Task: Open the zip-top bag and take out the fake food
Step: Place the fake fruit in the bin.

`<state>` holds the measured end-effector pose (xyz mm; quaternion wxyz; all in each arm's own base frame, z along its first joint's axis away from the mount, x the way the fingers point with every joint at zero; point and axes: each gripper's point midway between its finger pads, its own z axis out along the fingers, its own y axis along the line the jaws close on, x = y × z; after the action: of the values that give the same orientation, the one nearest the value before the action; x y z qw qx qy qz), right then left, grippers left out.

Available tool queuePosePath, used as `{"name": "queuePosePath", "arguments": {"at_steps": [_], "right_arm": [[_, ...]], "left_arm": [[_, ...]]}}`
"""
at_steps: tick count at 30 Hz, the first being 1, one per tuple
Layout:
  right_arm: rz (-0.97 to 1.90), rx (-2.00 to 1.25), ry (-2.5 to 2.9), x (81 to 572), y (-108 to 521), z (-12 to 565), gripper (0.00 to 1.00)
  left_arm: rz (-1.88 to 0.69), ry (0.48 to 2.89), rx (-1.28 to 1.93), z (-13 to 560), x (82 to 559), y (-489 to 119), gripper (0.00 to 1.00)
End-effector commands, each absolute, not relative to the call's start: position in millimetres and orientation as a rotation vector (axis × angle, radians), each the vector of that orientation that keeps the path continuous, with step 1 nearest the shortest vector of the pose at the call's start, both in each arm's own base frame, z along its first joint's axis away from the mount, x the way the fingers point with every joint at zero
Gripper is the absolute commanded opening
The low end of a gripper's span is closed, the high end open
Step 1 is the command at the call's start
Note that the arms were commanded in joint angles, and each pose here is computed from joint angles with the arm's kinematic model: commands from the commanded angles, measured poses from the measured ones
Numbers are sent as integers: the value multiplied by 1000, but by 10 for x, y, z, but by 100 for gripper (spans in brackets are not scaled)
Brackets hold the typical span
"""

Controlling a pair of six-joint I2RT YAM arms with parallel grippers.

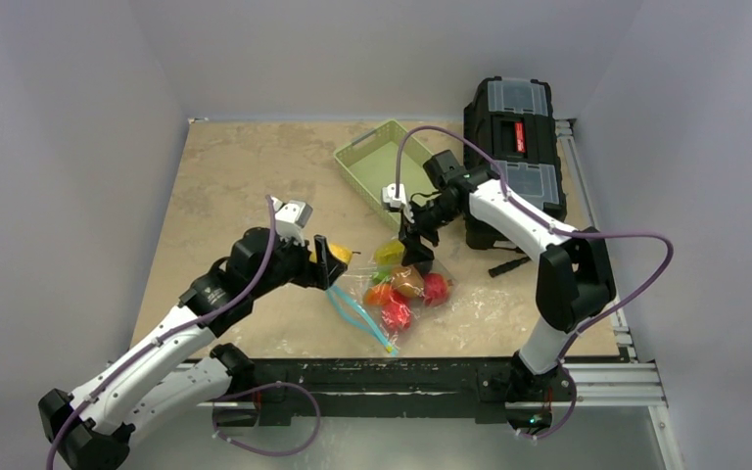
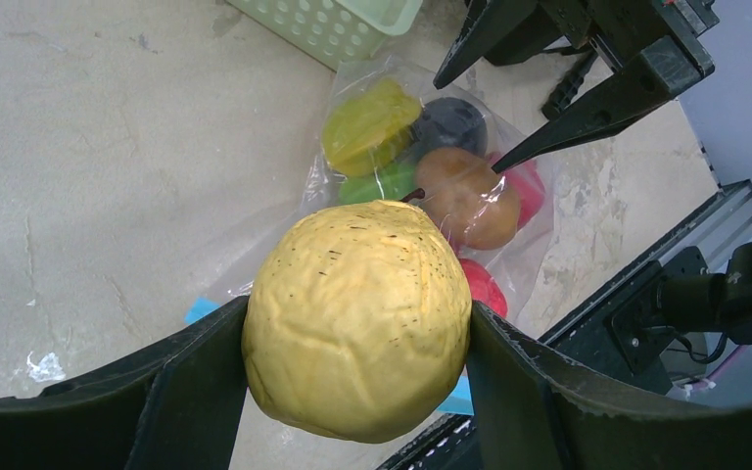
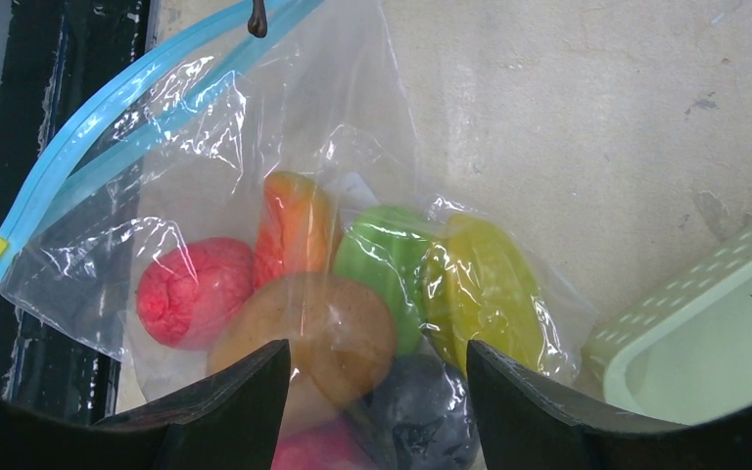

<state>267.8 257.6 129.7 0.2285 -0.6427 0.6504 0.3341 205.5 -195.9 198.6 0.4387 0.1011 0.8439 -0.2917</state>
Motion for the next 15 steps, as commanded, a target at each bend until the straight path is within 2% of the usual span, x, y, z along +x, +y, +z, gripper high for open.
{"name": "queuePosePath", "arguments": {"at_steps": [1,15], "right_arm": [[917,-1755,1695,2689,2597,1585,65],[906,-1746,1687,2708,2559,1630,66]], "left_arm": [[-802,1991,255,2307,2158,-2077,0],[-856,1966,224,2371,2359,-2194,0]]}}
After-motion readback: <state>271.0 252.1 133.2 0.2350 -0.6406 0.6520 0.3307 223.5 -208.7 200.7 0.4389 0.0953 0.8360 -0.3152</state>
